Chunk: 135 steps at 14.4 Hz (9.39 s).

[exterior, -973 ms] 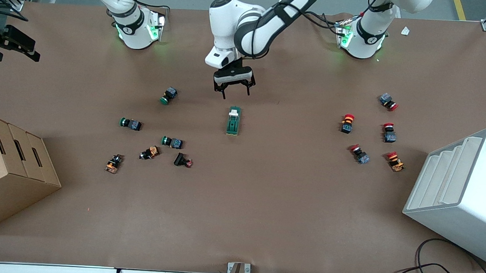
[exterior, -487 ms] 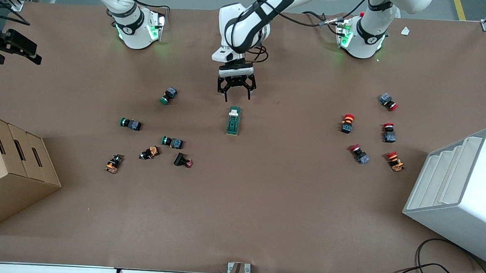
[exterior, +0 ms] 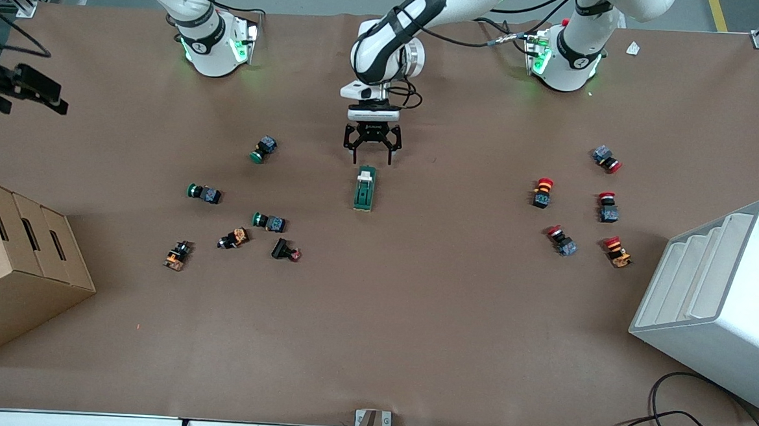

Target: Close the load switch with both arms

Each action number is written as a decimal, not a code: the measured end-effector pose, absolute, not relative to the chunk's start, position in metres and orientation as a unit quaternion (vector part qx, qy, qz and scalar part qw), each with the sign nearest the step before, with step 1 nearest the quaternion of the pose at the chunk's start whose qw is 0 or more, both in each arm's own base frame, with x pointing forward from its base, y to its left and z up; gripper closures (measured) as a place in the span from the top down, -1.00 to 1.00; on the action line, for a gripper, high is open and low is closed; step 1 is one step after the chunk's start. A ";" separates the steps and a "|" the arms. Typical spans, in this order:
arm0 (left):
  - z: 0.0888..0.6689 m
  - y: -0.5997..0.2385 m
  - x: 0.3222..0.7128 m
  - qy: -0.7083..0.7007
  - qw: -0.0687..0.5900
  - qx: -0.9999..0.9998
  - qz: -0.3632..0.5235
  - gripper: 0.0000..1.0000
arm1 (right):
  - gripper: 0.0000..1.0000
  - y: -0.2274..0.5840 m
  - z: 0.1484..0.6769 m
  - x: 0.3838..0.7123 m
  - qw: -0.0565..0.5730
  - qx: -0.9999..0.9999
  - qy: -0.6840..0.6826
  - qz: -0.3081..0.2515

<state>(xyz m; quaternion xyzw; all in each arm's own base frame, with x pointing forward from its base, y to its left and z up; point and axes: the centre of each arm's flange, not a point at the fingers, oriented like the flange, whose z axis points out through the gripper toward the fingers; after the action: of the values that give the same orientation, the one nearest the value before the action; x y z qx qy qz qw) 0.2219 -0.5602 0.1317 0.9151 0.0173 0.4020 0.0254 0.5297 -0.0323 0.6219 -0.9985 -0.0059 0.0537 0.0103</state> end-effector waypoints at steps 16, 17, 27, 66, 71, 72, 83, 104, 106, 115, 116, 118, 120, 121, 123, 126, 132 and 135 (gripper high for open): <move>0.088 -0.557 0.185 -0.031 0.008 0.879 0.476 1.00 | 1.00 0.272 0.483 0.531 0.031 -0.957 0.278 0.077; 0.087 -0.556 0.185 -0.030 0.010 0.878 0.478 1.00 | 1.00 0.292 0.468 0.520 0.039 -0.954 0.286 0.081; 0.082 -0.563 0.201 -0.024 0.018 0.866 0.500 1.00 | 1.00 0.432 0.308 0.429 0.051 -0.940 0.331 0.065; 0.075 -0.566 0.203 -0.016 0.020 0.856 0.516 1.00 | 1.00 0.476 0.235 0.473 0.098 -0.915 0.389 0.053; 0.075 -0.566 0.203 -0.016 0.020 0.856 0.516 1.00 | 1.00 0.471 0.234 0.493 0.107 -0.914 0.388 0.046; 0.075 -0.566 0.203 -0.016 0.020 0.856 0.516 1.00 | 1.00 0.468 0.234 0.496 0.108 -0.915 0.386 0.045; 0.075 -0.565 0.203 -0.016 0.019 0.856 0.517 1.00 | 1.00 0.458 0.204 0.506 0.094 -0.921 0.376 0.049; 0.115 -0.584 0.212 0.039 0.010 0.865 0.500 1.00 | 1.00 0.216 0.383 0.609 -0.003 -0.990 0.115 0.087; 0.143 -0.590 0.213 0.054 -0.016 0.877 0.477 1.00 | 1.00 0.158 0.413 0.615 -0.010 -0.993 0.072 0.089; 0.353 -0.577 0.356 0.156 -0.075 0.944 0.281 1.00 | 1.00 -0.051 0.529 0.593 0.005 -0.995 0.029 0.098; 0.375 -0.561 0.378 0.176 -0.070 0.946 0.263 1.00 | 1.00 -0.054 0.541 0.592 0.004 -0.995 0.032 0.095; 0.412 -0.527 0.415 0.219 -0.066 0.944 0.239 1.00 | 1.00 -0.054 0.560 0.592 0.002 -0.996 0.031 0.084; 0.441 -0.494 0.439 0.232 -0.076 0.946 0.215 1.00 | 1.00 -0.049 0.574 0.592 0.000 -0.996 0.026 0.080; 0.456 -0.475 0.451 0.230 -0.082 0.948 0.202 1.00 | 1.00 -0.046 0.581 0.591 0.000 -0.997 0.024 0.080; 0.493 -0.429 0.480 0.224 -0.083 0.954 0.181 1.00 | 1.00 -0.040 0.588 0.590 0.000 -0.996 0.020 0.084; 0.540 -0.357 0.515 0.212 -0.066 0.963 0.155 1.00 | 1.00 -0.032 0.583 0.592 -0.004 -0.996 0.015 0.093; 0.580 -0.232 0.554 0.074 -0.071 0.990 0.092 1.00 | 1.00 -0.035 0.581 0.585 0.002 -0.993 0.019 0.116; 0.593 -0.164 0.560 0.045 -0.049 0.997 0.043 1.00 | 1.00 -0.044 0.579 0.587 0.016 -0.993 0.022 0.117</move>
<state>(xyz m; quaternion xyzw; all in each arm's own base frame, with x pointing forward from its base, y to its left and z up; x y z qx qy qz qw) 0.5598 -0.1638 0.5933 0.9968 0.0448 0.0435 -0.0489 0.5866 -0.0440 0.5793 -0.9928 0.0224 0.1165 0.0156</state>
